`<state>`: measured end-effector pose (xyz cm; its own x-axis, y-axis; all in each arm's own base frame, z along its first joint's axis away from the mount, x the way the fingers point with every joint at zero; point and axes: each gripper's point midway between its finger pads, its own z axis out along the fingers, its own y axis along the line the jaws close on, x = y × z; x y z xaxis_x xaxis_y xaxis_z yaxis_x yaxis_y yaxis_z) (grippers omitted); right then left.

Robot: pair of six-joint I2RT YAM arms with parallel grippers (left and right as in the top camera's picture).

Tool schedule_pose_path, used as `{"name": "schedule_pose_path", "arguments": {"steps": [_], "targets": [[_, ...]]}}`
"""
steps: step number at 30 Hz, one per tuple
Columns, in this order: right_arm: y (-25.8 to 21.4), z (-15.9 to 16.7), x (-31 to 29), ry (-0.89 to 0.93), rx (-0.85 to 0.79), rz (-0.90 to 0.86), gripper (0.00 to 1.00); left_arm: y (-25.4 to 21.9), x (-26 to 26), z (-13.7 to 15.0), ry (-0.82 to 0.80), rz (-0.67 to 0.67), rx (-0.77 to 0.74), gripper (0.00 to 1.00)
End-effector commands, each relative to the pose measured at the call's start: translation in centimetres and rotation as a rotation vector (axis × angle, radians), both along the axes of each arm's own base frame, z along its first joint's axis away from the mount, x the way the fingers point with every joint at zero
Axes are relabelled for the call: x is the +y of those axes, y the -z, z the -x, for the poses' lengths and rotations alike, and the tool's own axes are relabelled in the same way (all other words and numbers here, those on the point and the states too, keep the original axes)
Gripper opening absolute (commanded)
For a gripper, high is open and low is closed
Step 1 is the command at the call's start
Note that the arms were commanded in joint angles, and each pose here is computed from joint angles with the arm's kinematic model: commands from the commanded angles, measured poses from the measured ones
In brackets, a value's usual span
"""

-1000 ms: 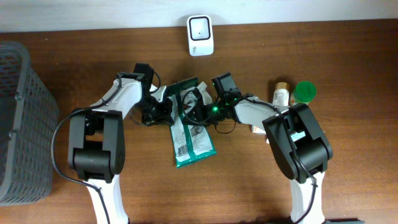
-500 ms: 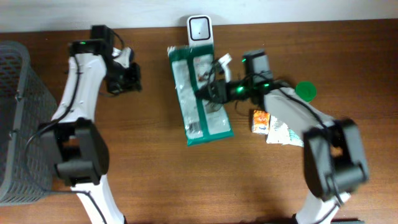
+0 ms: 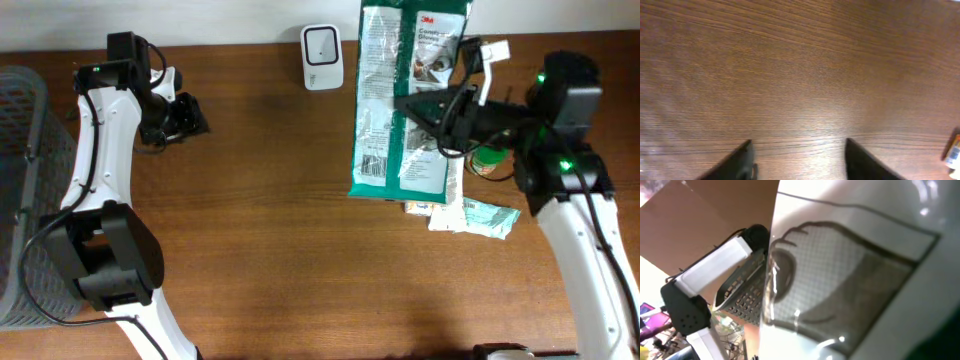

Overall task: Scan the item barcode
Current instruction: 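Release the left gripper and lift the glove packet with the right gripper, then hold the glove packet in front of the scanner with the right gripper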

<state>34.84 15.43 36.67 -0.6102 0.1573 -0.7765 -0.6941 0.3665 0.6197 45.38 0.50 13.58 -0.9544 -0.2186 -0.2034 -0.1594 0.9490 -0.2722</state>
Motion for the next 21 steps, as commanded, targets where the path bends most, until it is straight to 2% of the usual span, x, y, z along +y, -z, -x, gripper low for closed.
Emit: {"name": "schedule_pose_path", "arguments": {"steps": [1, 5, 10, 15, 21], "targets": [[0.3, -1.0, -0.6, 0.080, 0.017, 0.021, 0.04, -0.9, 0.3, -0.2, 0.004, -0.019, -0.026, 0.99], [1.7, -4.2, -1.7, 0.311, 0.013, 0.115, 0.04, -0.9, 0.3, -0.2, 0.004, -0.019, -0.026, 0.99], [2.2, -7.1, -2.0, 0.548, -0.121, 0.308, 0.04, -0.9, 0.3, -0.2, 0.004, -0.019, -0.026, 0.99], [0.0, -9.4, -0.1, 0.638, -0.261, 0.470, 0.04, -0.9, 0.3, -0.2, 0.004, -0.019, -0.026, 0.99], [-2.0, -16.2, 3.1, 0.679, -0.447, 0.691, 0.04, -0.9, 0.3, -0.2, 0.004, -0.019, -0.026, 0.99]]}}
